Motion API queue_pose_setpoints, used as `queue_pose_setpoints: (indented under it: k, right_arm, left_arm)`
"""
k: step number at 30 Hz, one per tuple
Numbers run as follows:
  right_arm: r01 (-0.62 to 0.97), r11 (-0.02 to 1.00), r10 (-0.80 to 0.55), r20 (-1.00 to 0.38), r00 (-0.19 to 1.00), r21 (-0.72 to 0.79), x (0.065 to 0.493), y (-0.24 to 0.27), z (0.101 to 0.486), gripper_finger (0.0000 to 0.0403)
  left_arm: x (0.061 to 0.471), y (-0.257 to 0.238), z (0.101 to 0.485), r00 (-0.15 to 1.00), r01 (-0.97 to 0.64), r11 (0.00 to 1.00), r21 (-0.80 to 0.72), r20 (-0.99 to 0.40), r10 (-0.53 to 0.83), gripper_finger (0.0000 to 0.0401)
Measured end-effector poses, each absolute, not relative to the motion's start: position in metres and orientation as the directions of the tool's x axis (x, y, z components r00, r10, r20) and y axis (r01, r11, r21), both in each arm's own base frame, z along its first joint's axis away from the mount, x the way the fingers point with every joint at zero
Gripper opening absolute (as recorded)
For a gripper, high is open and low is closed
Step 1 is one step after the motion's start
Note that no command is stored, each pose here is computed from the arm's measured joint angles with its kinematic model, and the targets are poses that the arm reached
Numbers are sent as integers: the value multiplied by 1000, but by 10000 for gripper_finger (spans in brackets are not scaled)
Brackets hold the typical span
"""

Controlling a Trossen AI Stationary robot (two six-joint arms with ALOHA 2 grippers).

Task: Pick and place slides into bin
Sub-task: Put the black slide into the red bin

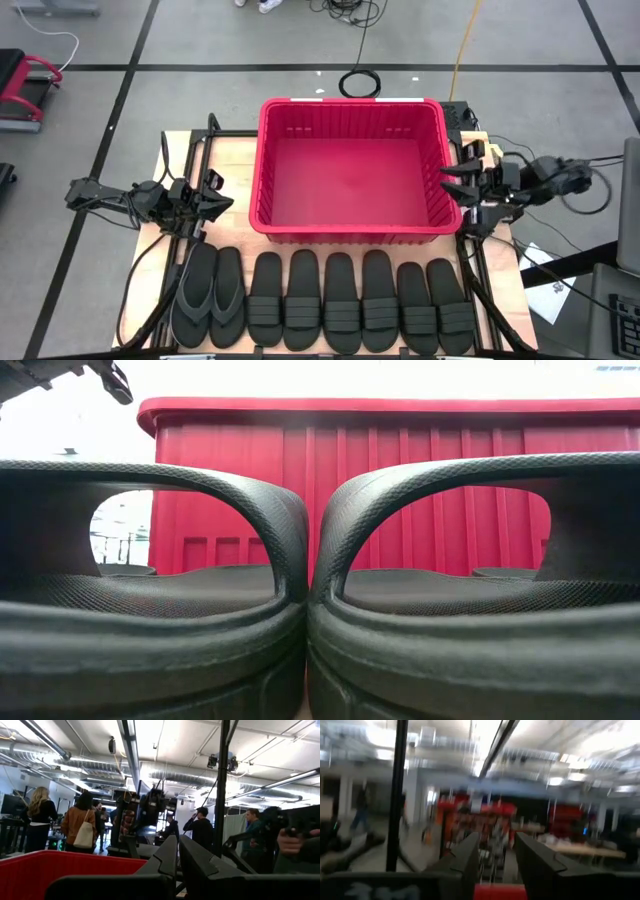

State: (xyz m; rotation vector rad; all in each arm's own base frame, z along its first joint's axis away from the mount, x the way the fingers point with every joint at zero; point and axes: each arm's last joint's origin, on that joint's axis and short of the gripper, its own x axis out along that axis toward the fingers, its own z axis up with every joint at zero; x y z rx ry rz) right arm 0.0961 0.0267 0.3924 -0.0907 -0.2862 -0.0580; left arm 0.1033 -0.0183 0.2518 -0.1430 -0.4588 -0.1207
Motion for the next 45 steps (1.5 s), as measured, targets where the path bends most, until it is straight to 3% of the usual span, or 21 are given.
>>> queue_pose_setpoints:
  k: [5,10,17,23,32,38,45]
  right_arm:
    - [21,994,-19,21,1000,-107,116,35,426,154]
    - [-146,989,140,-206,968,-14,134,48,454,164]
    - [-261,933,350,-463,814,246,129,60,472,164]
    - [-219,854,490,-588,643,473,122,67,464,164]
    - [-284,805,593,-714,373,520,128,87,418,164]
    - [-208,811,580,-797,169,547,131,96,362,164]
    - [-70,713,695,-716,-66,698,130,104,294,164]
  left_arm:
    - [103,-18,252,888,147,983,-111,452,-82,26]
    - [103,-18,253,884,198,959,-201,460,-86,26]
    - [101,-18,256,863,260,924,-281,497,-92,26]
    - [101,-19,256,859,364,827,-429,497,-120,26]
    - [102,-19,253,879,332,827,-453,467,-98,26]
    - [104,-19,251,892,323,823,-467,442,-99,26]
    - [104,-19,250,895,317,828,-462,434,-100,26]
